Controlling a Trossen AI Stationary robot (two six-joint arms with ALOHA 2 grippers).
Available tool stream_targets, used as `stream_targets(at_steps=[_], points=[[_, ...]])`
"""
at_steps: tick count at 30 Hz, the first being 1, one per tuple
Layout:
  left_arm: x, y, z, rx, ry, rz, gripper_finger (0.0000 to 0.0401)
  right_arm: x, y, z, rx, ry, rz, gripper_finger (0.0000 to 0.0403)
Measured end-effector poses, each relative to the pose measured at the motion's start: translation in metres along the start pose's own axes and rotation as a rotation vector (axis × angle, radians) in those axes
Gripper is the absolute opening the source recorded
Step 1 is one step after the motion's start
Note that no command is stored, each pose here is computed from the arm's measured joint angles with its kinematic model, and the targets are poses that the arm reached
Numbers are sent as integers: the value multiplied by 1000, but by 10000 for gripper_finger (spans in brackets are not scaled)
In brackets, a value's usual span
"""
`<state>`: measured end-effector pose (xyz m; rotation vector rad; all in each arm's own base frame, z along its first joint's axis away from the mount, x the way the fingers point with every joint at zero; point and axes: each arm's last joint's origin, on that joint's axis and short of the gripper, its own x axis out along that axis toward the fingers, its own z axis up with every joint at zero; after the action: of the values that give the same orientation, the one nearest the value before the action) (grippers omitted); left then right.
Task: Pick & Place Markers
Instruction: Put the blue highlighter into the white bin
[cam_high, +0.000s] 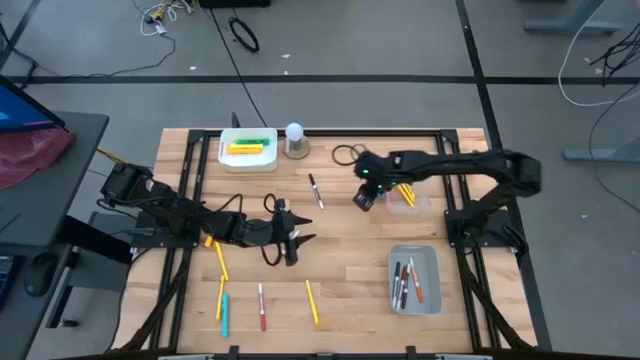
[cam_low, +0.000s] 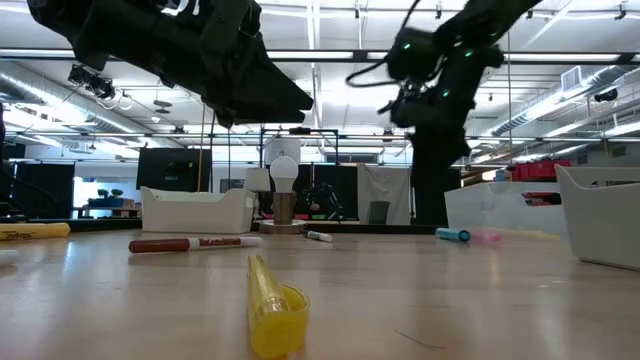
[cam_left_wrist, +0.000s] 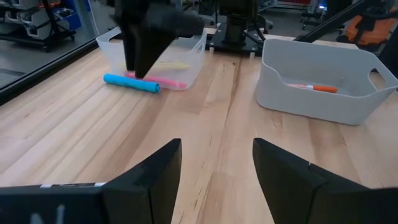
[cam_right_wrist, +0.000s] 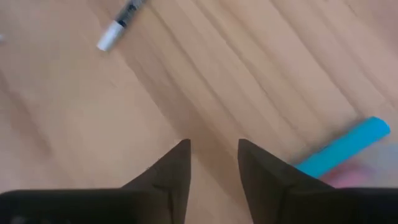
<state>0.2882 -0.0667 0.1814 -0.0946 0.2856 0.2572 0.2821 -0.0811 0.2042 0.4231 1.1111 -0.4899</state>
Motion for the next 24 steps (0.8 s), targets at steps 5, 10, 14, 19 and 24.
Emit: stream_targets(at_steps=[5,10,14,19,24], points=[[0,1,0,-7,0,3,204,24,5,21,-37,136,-162,100],[0,1,0,-22,0,3,204,41,1,32,-76,290,-366,66],[0,1,0,-26,0,3,204,52,-5,32,-103,364,-442,37],[0,1,0,-26,0,3,204,65,-13,25,-139,425,-479,5],[0,1,0,-26,0,3,204,68,-16,23,-167,424,-559,7]])
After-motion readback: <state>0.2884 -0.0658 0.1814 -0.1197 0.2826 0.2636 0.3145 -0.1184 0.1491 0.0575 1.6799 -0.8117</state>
